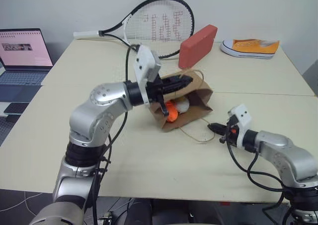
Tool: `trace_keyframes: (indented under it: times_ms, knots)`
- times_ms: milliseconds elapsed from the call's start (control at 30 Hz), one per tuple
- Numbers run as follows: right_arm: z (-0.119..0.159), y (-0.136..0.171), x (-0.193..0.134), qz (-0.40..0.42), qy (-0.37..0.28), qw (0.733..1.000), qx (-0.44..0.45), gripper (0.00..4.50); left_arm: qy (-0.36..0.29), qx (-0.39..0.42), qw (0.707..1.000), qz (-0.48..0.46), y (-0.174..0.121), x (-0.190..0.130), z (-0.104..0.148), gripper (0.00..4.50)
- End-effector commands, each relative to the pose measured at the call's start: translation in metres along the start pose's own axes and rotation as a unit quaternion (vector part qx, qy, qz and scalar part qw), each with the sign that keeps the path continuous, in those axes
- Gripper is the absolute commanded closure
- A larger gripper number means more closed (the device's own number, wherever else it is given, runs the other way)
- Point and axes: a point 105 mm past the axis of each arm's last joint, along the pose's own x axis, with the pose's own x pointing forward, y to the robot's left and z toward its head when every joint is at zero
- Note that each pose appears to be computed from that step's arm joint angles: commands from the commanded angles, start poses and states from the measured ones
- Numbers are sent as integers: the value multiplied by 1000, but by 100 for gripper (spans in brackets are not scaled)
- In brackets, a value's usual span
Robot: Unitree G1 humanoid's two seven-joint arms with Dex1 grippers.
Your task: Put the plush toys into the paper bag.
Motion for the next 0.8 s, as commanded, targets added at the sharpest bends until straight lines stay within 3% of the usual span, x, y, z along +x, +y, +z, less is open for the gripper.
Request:
trace_keyframes:
  times_ms: [33,367,800]
  knots:
    - [35,8,-18,19,-40,999,-13,447,-4,39,999,-8,7,-4,18,450]
    - [104,5,-75,38,-76,996,-33,447,2,68,997,-35,26,8,45,450]
    - [117,-6,-79,22,-76,997,4,447,16,30,999,-43,45,43,27,450]
